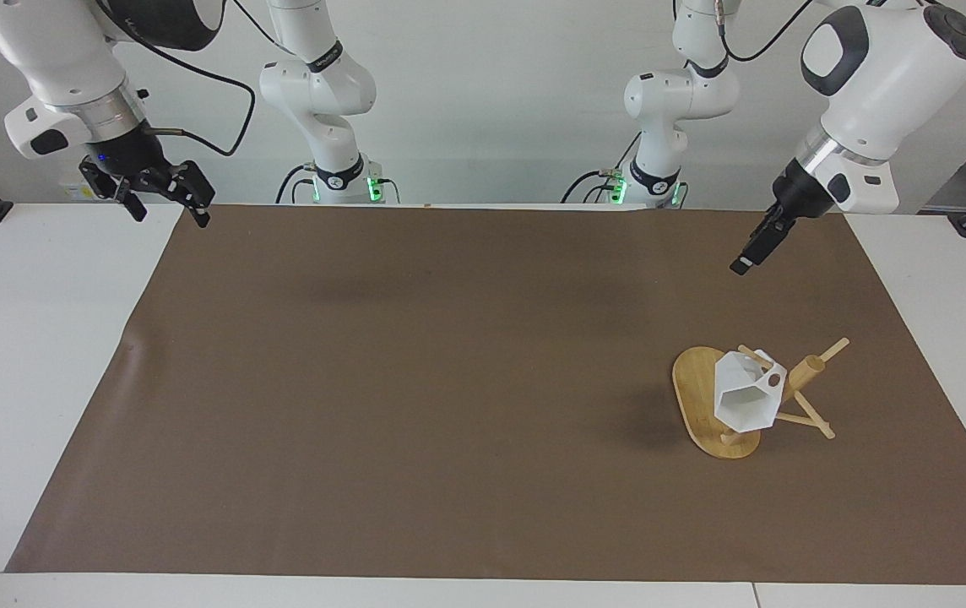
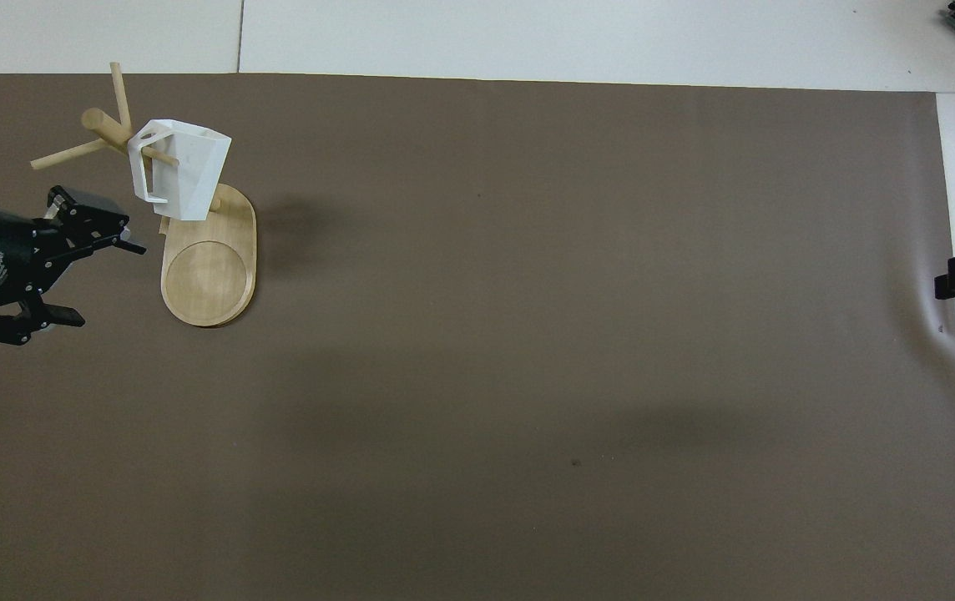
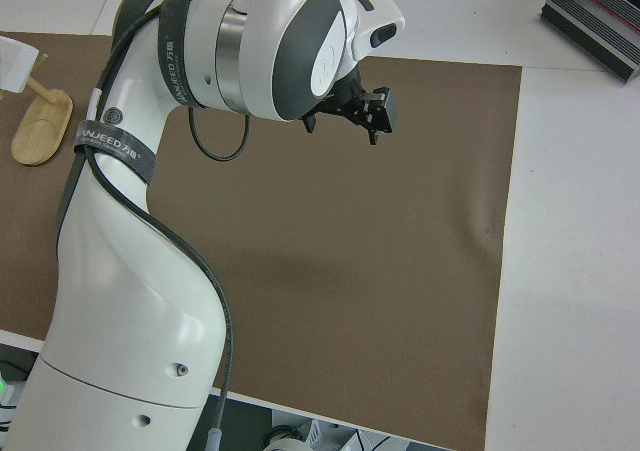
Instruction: Hang cup on rack
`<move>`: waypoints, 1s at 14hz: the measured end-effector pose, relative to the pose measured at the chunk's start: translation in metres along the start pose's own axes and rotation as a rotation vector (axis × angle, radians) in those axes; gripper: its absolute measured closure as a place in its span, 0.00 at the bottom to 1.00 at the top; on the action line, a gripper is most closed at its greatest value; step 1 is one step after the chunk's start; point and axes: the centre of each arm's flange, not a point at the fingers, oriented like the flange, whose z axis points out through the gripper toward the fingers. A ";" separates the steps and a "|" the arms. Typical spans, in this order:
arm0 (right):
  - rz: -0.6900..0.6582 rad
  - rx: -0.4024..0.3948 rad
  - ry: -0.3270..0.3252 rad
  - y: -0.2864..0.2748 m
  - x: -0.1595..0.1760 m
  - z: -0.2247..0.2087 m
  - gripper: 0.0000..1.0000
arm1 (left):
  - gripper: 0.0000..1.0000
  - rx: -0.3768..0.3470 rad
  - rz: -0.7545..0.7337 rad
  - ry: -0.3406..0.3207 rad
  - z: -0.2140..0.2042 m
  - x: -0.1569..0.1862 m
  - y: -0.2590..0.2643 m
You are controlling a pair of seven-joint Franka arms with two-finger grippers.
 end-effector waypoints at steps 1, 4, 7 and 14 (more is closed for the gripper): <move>0.000 0.000 0.000 0.000 0.000 0.000 0.00 | 0.00 0.017 0.094 0.005 -0.002 0.000 -0.001; 0.000 0.000 0.000 0.000 0.000 0.000 0.00 | 0.00 0.051 0.310 0.031 -0.011 0.003 -0.002; -0.001 0.000 0.000 -0.001 0.000 0.000 0.00 | 0.00 0.076 0.478 0.050 -0.021 0.004 -0.002; -0.003 0.000 0.000 -0.002 0.000 0.000 0.00 | 0.00 0.118 0.672 0.033 -0.041 0.005 -0.002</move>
